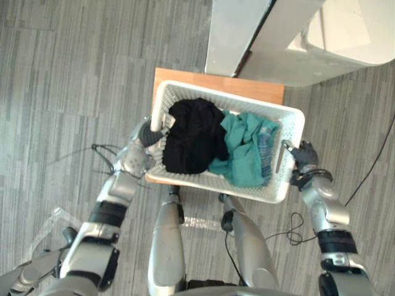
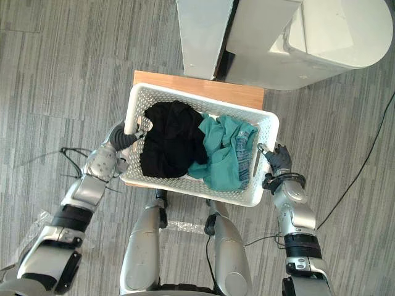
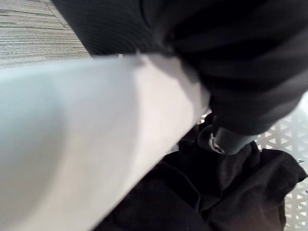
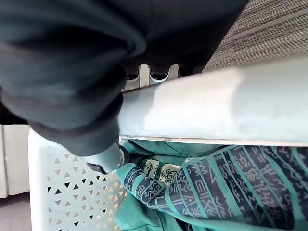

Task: Pick up the laundry basket with both hands and put the clothes into the washing machine.

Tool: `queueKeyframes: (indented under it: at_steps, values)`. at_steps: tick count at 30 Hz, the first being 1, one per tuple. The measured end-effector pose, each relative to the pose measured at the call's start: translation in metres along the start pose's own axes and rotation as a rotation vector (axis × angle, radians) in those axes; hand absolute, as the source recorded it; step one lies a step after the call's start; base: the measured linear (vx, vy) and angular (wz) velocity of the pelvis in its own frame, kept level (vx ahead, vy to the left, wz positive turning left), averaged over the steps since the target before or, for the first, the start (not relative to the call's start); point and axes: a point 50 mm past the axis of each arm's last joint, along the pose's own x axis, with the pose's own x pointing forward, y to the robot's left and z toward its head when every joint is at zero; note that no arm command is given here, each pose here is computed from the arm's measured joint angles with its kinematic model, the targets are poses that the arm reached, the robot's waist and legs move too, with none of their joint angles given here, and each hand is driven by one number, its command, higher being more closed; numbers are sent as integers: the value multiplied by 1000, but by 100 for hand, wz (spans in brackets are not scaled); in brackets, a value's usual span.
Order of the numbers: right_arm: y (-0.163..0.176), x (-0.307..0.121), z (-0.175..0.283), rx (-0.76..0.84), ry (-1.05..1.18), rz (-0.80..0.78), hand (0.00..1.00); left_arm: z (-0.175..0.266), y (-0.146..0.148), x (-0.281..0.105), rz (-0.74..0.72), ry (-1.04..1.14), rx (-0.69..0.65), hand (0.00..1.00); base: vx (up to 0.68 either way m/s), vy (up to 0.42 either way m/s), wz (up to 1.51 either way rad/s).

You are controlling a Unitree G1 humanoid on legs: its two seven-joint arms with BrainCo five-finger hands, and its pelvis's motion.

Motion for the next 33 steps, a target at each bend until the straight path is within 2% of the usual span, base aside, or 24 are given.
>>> queueKeyframes:
  at_steps: [2,4,7,14,17,23,33]
  values:
    - [2,-4,8,-27,-43,-6,100,-8,-7,-11,21,31,-69,100,32,-1,-16]
    - [1,-10,20,-35,-114,-23,100,-9,-23,-27,38,50,-214,100,21,-5,1]
    - [1,-15,24,-50,-149,-34,100,-10,-28,-43,56,54,-336,100,-1,9,7]
    - [-2,-48,-24,-33,6,-2,100,-43,-47,-101,17,219,-517,100,79,15,20]
    - [-3,-56,-44,2,78,10,100,-54,-53,-116,4,282,-556,100,88,21,38]
    - [-5,-79,-75,74,190,-12,100,-67,-59,-134,-19,369,-547,100,34,19,15]
    - [-5,-94,-95,125,255,-45,100,-64,-60,-134,-20,367,-506,100,-28,11,-32]
